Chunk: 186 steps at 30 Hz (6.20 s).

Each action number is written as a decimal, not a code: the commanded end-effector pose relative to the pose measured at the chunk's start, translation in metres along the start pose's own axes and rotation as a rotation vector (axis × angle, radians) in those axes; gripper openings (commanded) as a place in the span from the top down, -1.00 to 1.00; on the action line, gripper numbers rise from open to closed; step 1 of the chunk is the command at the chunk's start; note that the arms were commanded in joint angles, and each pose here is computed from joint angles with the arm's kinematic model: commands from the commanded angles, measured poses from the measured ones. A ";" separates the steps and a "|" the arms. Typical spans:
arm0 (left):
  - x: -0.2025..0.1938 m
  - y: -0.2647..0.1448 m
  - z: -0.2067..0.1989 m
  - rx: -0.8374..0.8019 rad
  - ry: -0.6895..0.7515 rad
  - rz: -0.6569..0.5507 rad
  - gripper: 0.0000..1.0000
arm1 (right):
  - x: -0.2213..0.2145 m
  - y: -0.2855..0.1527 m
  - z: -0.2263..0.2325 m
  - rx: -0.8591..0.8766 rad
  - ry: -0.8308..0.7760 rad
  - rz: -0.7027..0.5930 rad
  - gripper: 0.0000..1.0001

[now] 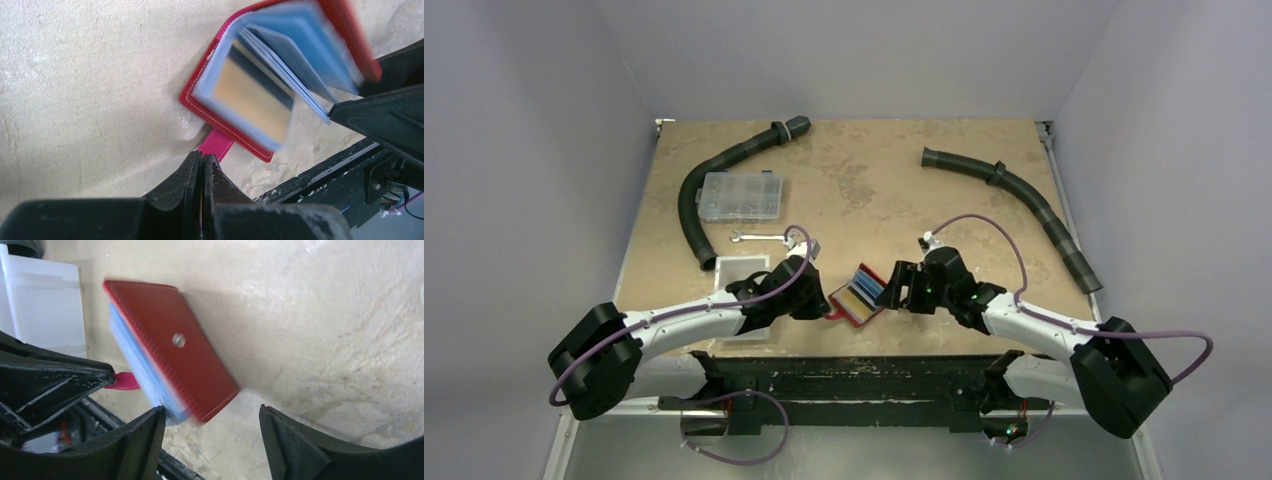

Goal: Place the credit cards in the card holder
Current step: Open the card holder at the center of the board.

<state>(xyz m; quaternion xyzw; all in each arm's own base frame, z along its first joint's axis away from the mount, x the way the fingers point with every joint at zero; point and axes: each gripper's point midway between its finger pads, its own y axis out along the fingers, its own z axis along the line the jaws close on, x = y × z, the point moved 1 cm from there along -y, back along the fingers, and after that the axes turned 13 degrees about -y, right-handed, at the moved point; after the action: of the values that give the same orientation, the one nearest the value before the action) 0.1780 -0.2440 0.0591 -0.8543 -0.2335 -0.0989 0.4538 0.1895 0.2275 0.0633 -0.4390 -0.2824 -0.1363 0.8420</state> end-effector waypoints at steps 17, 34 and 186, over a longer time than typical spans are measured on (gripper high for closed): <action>-0.008 -0.002 0.009 0.023 0.139 0.069 1.00 | 0.041 0.000 -0.033 -0.158 -0.125 0.026 -0.74; 0.031 0.019 0.023 0.243 0.236 -0.059 1.00 | 0.045 0.022 -0.005 0.028 -0.192 0.057 -0.40; 0.030 0.018 0.005 0.126 0.198 -0.073 1.00 | -0.002 0.057 0.029 -0.156 -0.489 0.074 -0.73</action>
<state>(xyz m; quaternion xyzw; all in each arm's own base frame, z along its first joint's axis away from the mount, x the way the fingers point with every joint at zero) 0.2087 -0.2383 0.0465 -0.7981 -0.2072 -0.1789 0.5368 0.2003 0.2871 0.0437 -0.5167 -0.4582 0.0034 0.7232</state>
